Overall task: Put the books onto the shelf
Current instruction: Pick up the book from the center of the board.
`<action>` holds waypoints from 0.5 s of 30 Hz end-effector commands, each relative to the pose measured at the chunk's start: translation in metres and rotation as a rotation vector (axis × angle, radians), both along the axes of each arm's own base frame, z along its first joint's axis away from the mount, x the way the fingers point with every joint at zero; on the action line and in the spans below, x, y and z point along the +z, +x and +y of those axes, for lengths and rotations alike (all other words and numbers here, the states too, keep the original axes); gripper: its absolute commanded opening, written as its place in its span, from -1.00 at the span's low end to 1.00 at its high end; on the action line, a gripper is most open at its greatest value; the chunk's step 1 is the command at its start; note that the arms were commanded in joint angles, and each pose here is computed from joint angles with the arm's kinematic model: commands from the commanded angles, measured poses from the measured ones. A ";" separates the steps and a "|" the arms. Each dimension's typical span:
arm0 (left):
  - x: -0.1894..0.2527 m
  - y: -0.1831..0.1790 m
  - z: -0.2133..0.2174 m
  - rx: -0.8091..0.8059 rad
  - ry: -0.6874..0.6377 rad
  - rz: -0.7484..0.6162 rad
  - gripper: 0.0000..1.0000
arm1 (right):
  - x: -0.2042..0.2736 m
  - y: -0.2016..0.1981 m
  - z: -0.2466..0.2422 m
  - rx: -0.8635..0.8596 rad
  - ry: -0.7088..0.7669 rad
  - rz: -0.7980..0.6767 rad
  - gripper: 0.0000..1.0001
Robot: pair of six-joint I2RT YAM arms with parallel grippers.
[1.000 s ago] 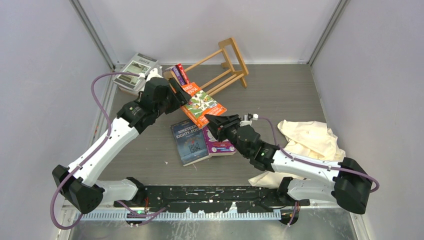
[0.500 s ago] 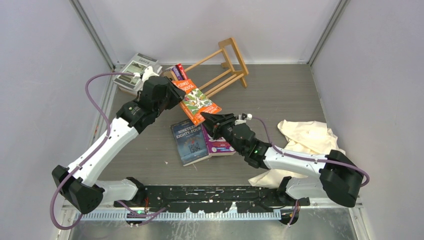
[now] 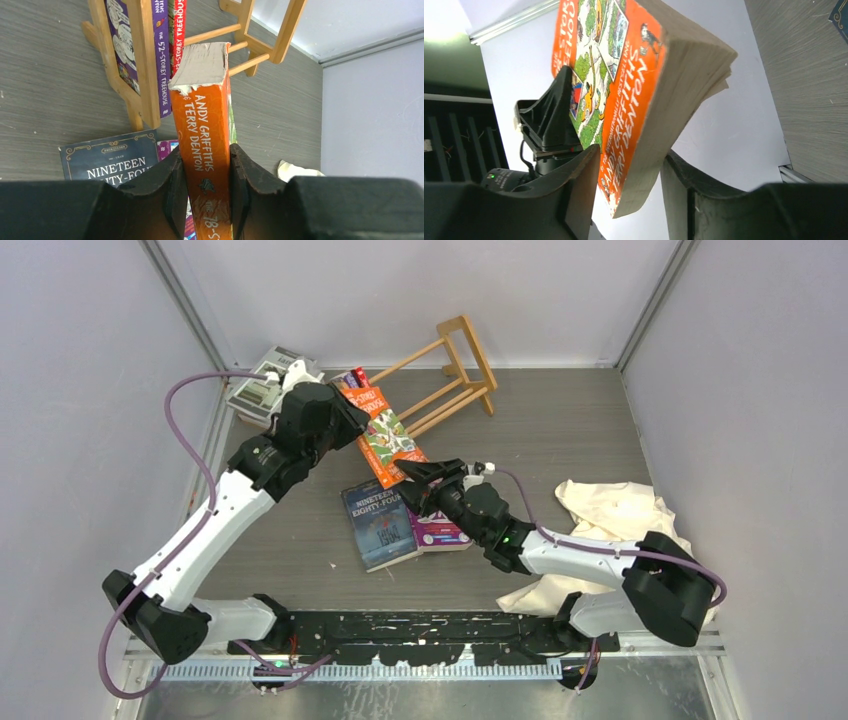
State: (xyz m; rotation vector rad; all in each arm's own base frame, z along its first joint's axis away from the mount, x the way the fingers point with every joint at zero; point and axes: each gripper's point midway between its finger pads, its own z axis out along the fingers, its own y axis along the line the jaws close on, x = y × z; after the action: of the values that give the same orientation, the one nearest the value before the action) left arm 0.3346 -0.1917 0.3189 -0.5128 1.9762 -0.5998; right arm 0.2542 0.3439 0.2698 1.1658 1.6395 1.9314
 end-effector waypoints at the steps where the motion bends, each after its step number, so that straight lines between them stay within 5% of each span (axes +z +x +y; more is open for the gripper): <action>1: 0.034 0.006 0.005 -0.004 0.052 -0.091 -1.00 | 0.048 0.004 -0.001 0.011 0.105 -0.109 0.12; 15: 0.053 0.020 0.006 -0.005 0.128 -0.134 -1.00 | 0.031 0.011 0.005 0.069 -0.108 -0.157 0.23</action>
State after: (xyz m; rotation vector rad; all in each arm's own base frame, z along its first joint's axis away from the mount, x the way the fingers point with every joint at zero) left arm 0.3475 -0.1927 0.3282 -0.3974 1.9928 -0.4917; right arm 0.2632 0.3489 0.2604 1.0539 1.7363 1.8822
